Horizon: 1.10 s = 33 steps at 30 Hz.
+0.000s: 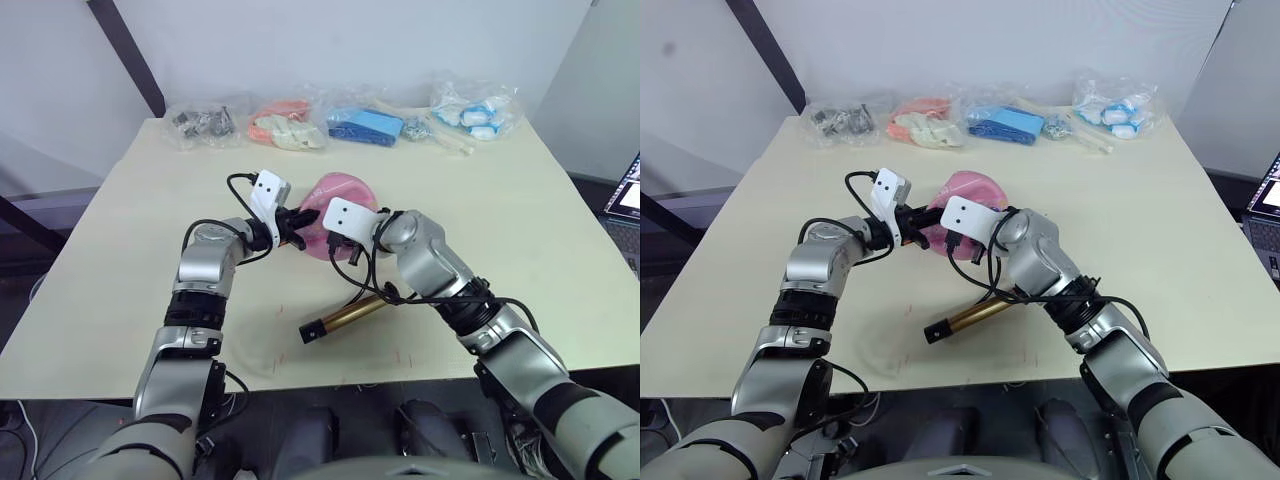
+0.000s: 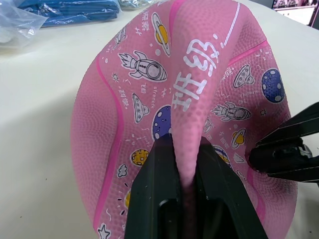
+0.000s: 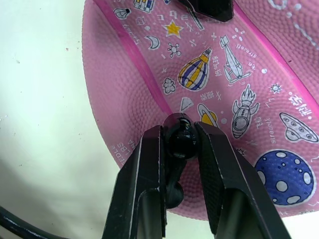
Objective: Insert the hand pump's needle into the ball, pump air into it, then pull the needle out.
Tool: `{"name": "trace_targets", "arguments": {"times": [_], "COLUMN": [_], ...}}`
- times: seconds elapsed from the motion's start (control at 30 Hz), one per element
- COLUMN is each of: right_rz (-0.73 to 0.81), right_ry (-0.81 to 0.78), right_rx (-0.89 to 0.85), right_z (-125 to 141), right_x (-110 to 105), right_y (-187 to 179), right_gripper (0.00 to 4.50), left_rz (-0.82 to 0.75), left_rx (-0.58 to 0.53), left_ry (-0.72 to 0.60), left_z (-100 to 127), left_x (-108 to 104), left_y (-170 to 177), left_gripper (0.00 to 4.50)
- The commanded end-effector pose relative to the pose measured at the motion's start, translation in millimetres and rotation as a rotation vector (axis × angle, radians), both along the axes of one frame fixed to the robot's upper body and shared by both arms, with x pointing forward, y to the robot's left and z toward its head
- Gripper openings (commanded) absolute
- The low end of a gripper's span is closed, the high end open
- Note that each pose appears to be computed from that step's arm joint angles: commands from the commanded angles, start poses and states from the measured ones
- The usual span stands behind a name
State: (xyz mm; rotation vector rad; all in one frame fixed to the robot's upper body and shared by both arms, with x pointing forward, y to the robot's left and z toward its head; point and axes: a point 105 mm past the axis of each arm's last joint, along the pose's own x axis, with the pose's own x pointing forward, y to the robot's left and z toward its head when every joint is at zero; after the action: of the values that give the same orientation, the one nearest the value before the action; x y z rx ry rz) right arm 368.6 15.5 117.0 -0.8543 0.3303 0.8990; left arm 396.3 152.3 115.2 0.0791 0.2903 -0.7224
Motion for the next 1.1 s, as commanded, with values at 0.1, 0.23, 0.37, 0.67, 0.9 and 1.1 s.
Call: {"name": "trace_targets", "arguments": {"times": [0.1, 0.23, 0.37, 0.67, 0.9, 1.1], "right_rz": [-0.016, -0.003, 0.017, 0.071, 0.075, 0.042], "right_ry": [0.011, -0.009, -0.005, -0.065, -0.132, -0.144], "right_rx": [0.034, 0.036, 0.055, 0.241, 0.470, 0.526], "right_z": [0.3, 4.8, 7.6, 49.8, 71.7, 56.8], "right_x": [4.4, 5.9, 2.8, -17.2, -31.4, -40.7], "right_y": [-6.3, -5.8, -3.7, -13.0, -46.5, -84.5], "right_gripper": [0.52, 2.14, 2.94, 2.94, 2.94, 2.94], "left_rz": [0.039, 0.042, 0.045, 0.047, 0.040, 0.034], "left_rx": [0.063, 0.065, 0.066, 0.067, 0.063, 0.059], "left_ry": [0.181, 0.176, 0.173, 0.166, 0.156, 0.145], "left_z": [-53.4, -52.2, -51.6, -49.3, -45.8, -41.3], "left_x": [-13.2, -12.1, -11.4, -10.1, -8.3, -6.2], "left_y": [7.9, 8.7, 9.5, 10.3, 8.2, 5.8], "left_gripper": [0.00, 0.00, 0.00, 0.00, 0.00, 0.00]}}
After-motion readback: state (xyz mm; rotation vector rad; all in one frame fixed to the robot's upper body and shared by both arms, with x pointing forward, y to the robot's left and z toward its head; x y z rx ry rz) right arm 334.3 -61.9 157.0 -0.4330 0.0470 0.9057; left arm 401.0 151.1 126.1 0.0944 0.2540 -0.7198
